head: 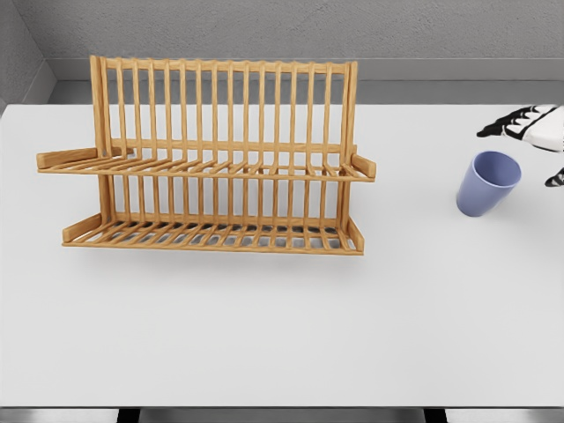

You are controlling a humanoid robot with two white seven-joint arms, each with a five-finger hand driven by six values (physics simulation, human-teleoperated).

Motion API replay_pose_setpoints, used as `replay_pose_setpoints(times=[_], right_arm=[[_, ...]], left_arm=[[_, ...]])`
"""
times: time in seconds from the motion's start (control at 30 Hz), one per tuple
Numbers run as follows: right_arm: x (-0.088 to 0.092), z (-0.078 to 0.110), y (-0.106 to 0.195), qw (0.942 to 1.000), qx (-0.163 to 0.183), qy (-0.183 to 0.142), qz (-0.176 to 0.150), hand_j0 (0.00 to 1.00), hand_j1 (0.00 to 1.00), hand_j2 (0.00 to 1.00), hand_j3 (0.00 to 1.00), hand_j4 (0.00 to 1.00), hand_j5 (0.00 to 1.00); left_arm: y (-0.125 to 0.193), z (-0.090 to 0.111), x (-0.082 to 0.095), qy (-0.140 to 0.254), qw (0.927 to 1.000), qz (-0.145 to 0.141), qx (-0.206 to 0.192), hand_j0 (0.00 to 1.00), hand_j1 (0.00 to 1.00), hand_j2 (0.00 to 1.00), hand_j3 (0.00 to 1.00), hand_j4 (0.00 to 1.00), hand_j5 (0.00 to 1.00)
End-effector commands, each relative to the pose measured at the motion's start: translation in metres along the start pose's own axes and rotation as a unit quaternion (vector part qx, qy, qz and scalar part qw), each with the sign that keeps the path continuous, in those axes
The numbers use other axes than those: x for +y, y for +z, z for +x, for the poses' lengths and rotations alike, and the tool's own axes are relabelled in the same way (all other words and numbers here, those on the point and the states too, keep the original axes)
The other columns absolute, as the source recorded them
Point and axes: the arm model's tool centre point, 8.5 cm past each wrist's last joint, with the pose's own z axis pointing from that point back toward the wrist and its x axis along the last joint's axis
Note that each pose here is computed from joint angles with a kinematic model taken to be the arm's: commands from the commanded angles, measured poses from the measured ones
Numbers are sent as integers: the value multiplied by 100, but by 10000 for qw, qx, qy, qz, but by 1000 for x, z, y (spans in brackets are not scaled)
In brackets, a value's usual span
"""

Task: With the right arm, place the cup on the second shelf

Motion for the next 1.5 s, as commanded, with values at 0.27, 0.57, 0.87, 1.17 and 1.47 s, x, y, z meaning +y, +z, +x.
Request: replay_pose_setpoints(times=[0.27,0.57,0.87,1.17,1.47], right_arm=[[20,0,-29,9992,-126,-267,268,100,100,100,100,100,100],[43,-6,-44,9971,-115,-526,536,100,100,100,100,100,100],[38,-14,-50,9971,-12,-617,437,100,100,100,100,100,100],[36,-14,-52,9972,-16,-628,407,100,100,100,100,100,100],[35,-13,-52,9973,-32,-613,400,69,69,69,69,69,69]], left_arm=[[0,0,0,1,10000,-1,1,100,100,100,100,100,100],[0,0,0,1,10000,-1,1,100,100,100,100,100,100],[0,0,0,0,10000,-1,-7,100,100,100,100,100,100],[0,0,0,1,10000,-1,1,100,100,100,100,100,100],[0,0,0,1,10000,-1,1,100,100,100,100,100,100]])
